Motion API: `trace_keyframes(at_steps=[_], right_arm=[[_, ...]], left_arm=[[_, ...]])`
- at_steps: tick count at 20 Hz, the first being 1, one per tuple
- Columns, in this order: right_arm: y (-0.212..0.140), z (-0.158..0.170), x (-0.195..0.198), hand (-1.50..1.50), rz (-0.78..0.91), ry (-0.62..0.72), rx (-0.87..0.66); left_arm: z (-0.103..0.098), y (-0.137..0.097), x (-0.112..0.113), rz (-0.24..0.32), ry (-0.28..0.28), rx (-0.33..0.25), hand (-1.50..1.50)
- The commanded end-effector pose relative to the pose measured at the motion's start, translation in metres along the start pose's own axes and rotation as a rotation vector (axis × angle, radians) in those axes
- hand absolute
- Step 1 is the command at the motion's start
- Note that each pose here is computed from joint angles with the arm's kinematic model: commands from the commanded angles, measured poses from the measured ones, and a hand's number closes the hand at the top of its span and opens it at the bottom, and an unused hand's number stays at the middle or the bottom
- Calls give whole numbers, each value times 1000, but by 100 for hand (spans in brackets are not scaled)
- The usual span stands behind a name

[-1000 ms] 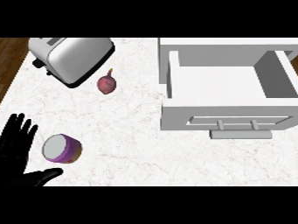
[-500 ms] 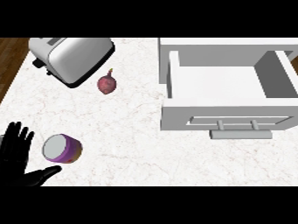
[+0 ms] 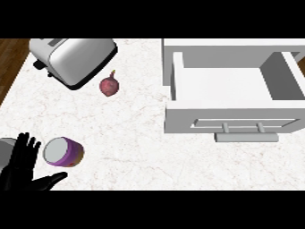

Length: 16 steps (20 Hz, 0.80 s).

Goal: Pick up the can, place it into the drawer and close the drawer

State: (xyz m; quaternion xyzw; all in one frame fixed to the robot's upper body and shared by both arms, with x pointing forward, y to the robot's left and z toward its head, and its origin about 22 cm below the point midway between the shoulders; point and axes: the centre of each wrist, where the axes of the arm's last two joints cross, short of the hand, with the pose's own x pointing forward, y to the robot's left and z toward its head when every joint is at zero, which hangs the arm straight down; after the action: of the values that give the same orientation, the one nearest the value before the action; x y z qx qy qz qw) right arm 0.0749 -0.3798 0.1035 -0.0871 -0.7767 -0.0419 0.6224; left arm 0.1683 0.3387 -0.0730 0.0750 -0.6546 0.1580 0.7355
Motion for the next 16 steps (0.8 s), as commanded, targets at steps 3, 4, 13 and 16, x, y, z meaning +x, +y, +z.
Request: trace_keyframes(at_steps=[3, 4, 13, 16], right_arm=[[-8, -5, 3, -150, -5, 0, -8], [2, 13, 4, -150, 20, 10, -1], [-3, -9, 0, -150, -4, -4, -9], [-14, 1, 0, -150, -9, 5, -7]], left_arm=[[-4, -13, -24, 25, 45, 4, -150], [6, 8, -28, 45, 39, 1, -150], [-9, -21, -72, 79, 69, -35, -150], [-17, -11, -61, 104, 47, -41, -150]])
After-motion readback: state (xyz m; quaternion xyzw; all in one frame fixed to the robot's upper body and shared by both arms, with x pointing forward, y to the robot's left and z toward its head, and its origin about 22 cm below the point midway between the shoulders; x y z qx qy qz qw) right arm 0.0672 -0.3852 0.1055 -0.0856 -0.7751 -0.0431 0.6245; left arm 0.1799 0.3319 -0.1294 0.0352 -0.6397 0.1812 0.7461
